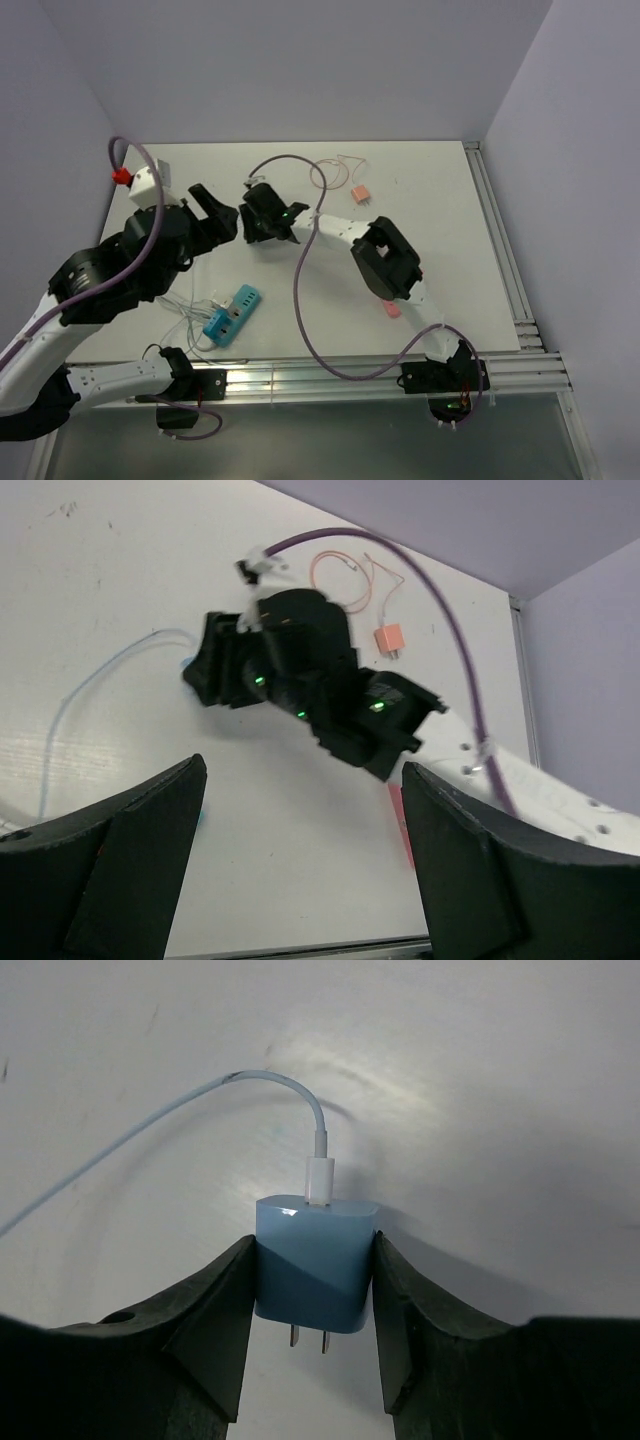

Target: Insert the plug

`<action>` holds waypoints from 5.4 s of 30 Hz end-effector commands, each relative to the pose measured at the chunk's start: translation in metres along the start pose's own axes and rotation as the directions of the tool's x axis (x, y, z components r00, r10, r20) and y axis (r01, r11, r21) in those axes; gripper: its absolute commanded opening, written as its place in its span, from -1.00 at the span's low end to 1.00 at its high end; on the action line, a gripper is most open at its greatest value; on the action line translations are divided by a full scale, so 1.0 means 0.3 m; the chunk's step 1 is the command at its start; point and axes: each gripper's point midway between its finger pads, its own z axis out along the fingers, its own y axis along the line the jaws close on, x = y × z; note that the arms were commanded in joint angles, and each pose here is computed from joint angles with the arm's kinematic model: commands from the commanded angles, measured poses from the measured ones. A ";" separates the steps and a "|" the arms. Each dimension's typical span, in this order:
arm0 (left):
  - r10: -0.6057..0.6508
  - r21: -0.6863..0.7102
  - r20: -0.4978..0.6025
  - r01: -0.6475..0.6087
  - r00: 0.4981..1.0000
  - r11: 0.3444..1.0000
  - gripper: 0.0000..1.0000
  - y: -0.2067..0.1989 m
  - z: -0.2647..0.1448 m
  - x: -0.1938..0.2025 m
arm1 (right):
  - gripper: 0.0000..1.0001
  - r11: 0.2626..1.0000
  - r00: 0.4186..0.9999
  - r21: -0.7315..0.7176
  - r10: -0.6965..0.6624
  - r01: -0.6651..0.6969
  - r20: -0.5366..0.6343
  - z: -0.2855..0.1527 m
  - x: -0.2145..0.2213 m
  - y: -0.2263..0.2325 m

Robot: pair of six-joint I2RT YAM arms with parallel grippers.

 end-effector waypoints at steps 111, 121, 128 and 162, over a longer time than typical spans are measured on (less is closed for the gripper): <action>-0.029 0.179 -0.512 0.140 0.858 0.974 -0.99 0.023 0.307 0.356 | 0.50 0.981 0.935 -0.057 0.194 -0.186 0.296 -1.045 0.100 -0.451; 0.005 0.272 -0.548 0.172 0.836 0.947 -0.99 -0.013 0.287 0.393 | 0.49 0.672 0.694 0.196 0.642 -0.714 0.325 -1.010 0.316 -0.925; 0.024 0.302 -0.566 0.180 0.824 0.936 -0.99 -0.018 0.272 0.416 | 0.52 0.588 0.649 0.276 0.684 -0.760 0.333 -1.017 0.406 -0.994; 0.018 0.287 -0.612 0.201 0.790 0.937 -0.99 0.010 0.312 0.507 | -1.00 0.523 0.531 0.101 0.816 -0.846 0.227 -0.885 0.654 -0.917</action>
